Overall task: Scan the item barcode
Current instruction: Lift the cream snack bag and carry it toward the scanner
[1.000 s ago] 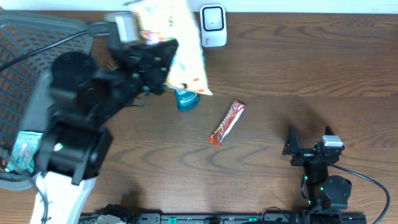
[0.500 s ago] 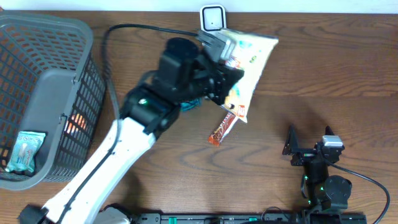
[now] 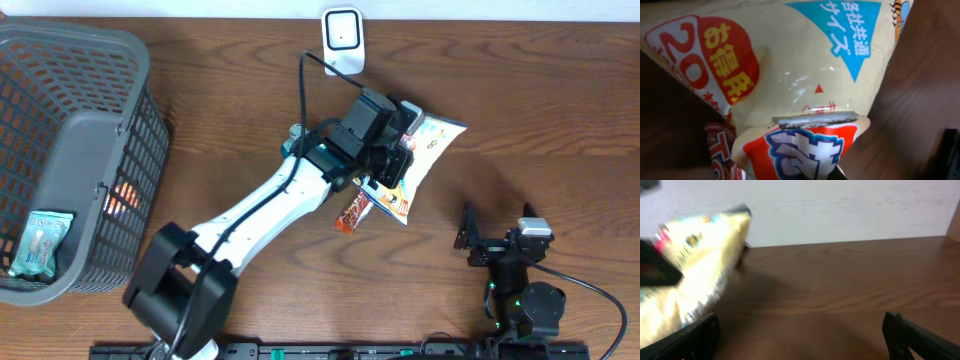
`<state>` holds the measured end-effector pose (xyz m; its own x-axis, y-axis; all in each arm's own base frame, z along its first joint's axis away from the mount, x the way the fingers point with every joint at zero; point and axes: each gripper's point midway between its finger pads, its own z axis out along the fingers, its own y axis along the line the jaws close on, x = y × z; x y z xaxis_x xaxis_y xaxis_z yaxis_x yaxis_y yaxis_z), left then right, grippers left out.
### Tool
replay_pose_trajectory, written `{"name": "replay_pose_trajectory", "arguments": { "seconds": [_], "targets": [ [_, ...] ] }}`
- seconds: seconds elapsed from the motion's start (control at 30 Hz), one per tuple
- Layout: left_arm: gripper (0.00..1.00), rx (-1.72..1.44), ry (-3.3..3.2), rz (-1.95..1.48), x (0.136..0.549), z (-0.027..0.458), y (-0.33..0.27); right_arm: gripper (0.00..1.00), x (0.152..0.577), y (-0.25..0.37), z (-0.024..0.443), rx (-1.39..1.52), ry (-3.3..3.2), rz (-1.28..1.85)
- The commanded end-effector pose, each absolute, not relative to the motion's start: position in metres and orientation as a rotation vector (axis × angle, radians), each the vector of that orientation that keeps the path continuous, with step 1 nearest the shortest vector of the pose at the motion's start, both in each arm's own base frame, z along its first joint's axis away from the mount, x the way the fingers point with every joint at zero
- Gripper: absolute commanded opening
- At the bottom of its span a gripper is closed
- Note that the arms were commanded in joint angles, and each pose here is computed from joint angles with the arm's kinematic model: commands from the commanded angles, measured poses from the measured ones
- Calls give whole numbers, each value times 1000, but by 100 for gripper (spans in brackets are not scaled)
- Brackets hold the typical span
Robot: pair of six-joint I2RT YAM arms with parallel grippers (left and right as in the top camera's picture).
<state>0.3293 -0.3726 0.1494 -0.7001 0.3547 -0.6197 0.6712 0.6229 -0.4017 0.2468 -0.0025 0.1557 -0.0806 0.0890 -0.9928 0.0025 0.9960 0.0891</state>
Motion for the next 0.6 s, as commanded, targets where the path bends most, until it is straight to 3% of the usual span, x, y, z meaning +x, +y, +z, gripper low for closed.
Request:
{"name": "replay_pose_trajectory", "arguments": {
  "seconds": [0.0, 0.3, 0.57],
  "targets": [
    [7, 844, 2365, -864, 323, 138, -387, 99, 247, -2, 154, 59, 1655, 63],
    [7, 938, 2418, -882, 291, 106, -415, 99, 247, -2, 154, 59, 1655, 63],
    [7, 680, 2517, -876, 312, 73, -423, 99, 247, -2, 154, 59, 1655, 63]
  ]
}}
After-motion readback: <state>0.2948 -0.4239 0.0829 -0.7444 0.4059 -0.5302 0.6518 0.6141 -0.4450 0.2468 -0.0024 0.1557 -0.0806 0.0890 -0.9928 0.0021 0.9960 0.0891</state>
